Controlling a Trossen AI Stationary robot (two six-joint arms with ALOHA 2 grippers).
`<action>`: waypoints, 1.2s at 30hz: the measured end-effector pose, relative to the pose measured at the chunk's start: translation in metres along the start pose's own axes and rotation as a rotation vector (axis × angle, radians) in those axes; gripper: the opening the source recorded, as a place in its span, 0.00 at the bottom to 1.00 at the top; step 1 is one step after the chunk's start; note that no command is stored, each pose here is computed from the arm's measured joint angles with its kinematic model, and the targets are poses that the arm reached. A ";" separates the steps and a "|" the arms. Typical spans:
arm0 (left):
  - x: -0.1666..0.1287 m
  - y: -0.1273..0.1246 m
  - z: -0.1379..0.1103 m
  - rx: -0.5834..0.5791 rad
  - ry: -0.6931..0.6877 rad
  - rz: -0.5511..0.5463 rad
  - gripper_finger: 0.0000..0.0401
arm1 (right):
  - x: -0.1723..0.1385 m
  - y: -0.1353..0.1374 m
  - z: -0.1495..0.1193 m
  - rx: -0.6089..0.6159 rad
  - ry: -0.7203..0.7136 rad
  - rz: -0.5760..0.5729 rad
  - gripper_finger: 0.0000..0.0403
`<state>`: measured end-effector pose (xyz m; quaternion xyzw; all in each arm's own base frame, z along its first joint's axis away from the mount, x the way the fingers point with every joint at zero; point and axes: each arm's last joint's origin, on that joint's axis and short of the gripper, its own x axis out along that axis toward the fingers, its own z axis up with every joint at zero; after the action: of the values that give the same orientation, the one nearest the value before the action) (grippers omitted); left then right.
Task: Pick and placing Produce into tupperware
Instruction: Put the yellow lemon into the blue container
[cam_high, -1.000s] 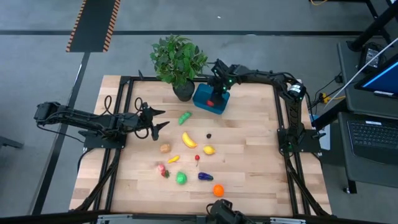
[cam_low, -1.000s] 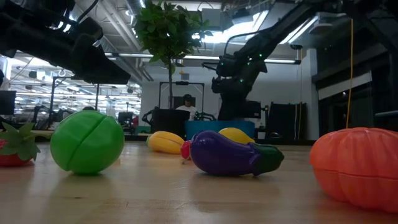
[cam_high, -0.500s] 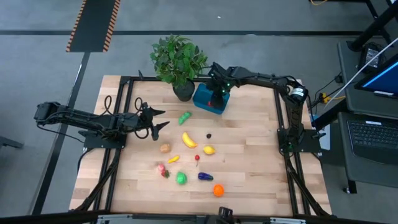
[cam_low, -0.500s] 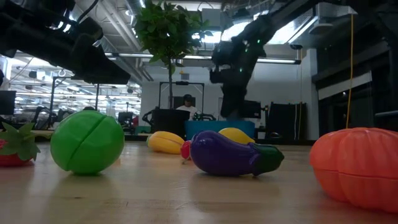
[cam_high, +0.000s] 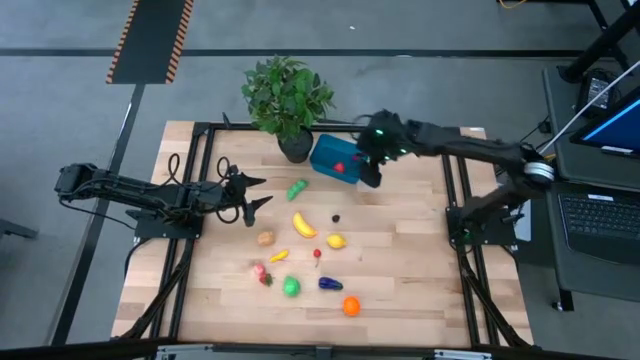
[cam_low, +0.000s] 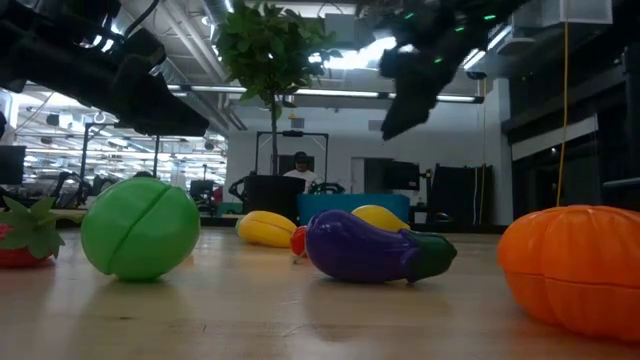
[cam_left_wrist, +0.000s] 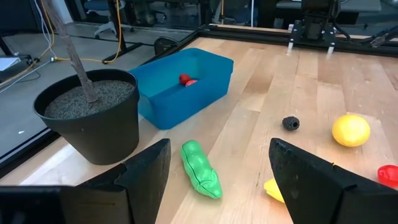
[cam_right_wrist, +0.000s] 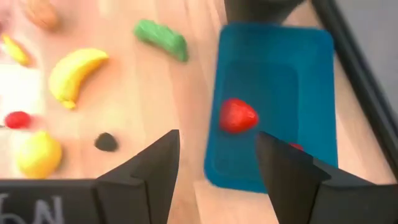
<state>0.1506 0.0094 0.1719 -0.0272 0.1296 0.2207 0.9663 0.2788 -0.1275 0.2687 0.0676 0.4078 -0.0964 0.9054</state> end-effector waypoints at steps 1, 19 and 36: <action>0.000 0.000 0.000 0.000 -0.001 0.000 0.66 | -0.006 0.003 -0.005 -0.009 -0.044 -0.002 0.52; 0.000 0.000 0.000 -0.004 -0.001 -0.001 0.66 | -0.047 0.018 -0.077 0.059 -0.299 -0.106 0.52; 0.000 -0.001 0.000 -0.001 0.002 -0.022 0.66 | -0.055 0.104 -0.088 -0.076 -0.243 0.245 0.52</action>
<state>0.1509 0.0087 0.1720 -0.0293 0.1301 0.2101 0.9685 0.2036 -0.0023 0.2565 0.0702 0.2874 0.0226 0.9550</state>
